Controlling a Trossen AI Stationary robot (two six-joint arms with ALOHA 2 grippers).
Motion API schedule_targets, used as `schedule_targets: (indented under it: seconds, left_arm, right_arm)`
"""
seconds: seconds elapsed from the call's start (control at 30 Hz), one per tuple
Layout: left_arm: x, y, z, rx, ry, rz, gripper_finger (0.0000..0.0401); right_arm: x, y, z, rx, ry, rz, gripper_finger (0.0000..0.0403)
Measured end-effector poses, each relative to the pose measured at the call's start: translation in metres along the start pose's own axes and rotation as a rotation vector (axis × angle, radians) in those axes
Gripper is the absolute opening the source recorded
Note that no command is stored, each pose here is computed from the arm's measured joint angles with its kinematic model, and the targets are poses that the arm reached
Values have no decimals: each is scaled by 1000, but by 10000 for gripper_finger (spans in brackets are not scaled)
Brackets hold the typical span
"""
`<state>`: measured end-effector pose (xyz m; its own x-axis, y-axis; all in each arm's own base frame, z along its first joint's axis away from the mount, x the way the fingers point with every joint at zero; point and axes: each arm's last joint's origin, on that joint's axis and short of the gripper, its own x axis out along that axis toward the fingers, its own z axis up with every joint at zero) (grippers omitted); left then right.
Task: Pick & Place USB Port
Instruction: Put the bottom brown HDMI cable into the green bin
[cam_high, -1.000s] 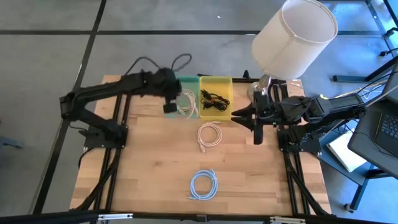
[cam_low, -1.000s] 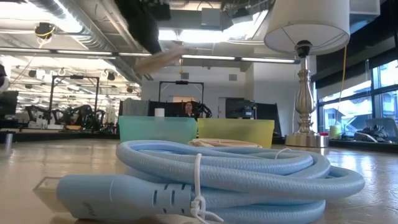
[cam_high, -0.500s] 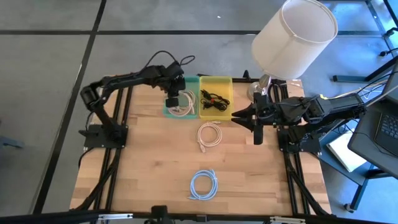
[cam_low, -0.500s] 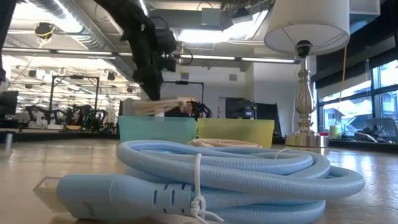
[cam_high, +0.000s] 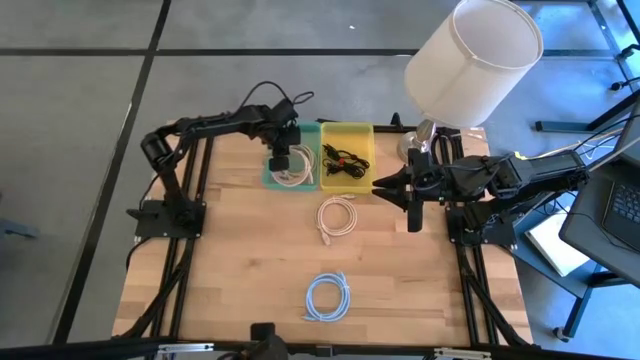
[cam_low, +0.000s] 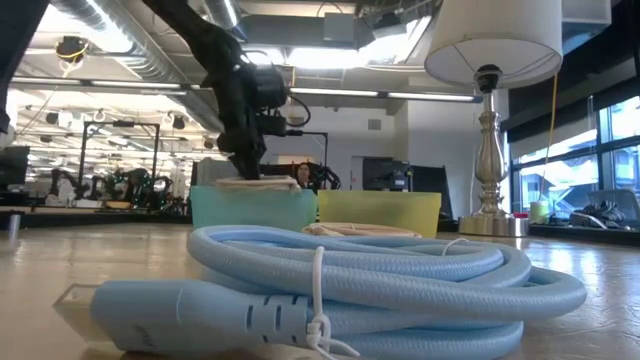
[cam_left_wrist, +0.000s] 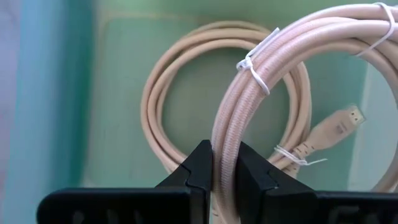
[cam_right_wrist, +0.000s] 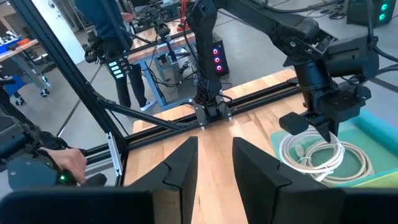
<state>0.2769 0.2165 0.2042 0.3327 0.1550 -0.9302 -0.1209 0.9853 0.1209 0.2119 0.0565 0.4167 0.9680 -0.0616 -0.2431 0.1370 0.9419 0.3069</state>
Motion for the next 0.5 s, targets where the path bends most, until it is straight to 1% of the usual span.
schedule_targets:
  seconds: [0.17, 0.37, 0.5]
  left_arm:
    - [10, 2, 2, 12, -7, 10, 33]
    - [23, 10, 10, -5, -62, 95, 33]
    - [34, 11, 9, -11, -40, 83, 33]
  right_arm:
    - [0, 0, 0, 0, 0, 0, 103]
    - [0, 0, 0, 2, 0, 0, 104]
    - [0, 0, 0, 16, 0, 0, 104]
